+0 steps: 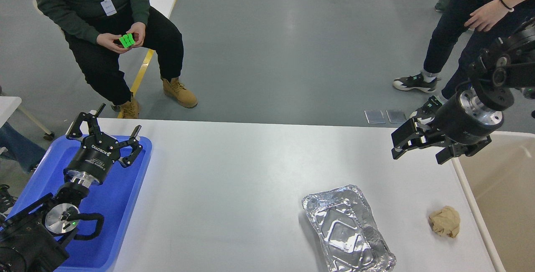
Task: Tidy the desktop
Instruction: 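Move the right gripper down toward the aluminium foil tray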
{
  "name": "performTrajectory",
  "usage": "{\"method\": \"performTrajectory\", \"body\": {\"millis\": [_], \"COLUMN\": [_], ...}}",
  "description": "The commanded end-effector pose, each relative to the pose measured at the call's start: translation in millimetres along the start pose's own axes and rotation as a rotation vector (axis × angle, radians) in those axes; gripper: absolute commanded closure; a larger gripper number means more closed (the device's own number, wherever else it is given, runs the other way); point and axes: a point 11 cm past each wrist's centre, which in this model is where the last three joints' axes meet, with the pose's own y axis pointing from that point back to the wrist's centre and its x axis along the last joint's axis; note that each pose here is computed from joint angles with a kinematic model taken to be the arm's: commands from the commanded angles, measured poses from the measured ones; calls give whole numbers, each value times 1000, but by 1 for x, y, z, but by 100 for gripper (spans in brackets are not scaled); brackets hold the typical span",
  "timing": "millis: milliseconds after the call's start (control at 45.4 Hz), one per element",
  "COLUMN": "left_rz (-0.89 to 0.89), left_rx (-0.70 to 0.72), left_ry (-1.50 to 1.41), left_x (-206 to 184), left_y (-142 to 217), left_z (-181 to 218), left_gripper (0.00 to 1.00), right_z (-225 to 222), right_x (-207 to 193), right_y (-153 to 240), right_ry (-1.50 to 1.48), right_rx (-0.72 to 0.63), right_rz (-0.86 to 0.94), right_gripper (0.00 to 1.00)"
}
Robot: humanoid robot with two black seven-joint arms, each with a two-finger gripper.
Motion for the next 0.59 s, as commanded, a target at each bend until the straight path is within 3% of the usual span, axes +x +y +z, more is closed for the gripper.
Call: {"method": "performTrajectory", "body": {"millis": [0, 573], "left_rz": [-3, -1], "left_rx": [8, 1], "left_ry": [-7, -4], "left_x": [0, 0], "left_y": [0, 0], "left_z": [0, 1], "left_gripper": [1, 1], "right_z": [-1, -4], "right_x": [0, -1], "right_y": [0, -2], "right_ry": [2, 6], "right_rx": [2, 10], "right_rz": [0, -6], "right_gripper": [0, 0]}}
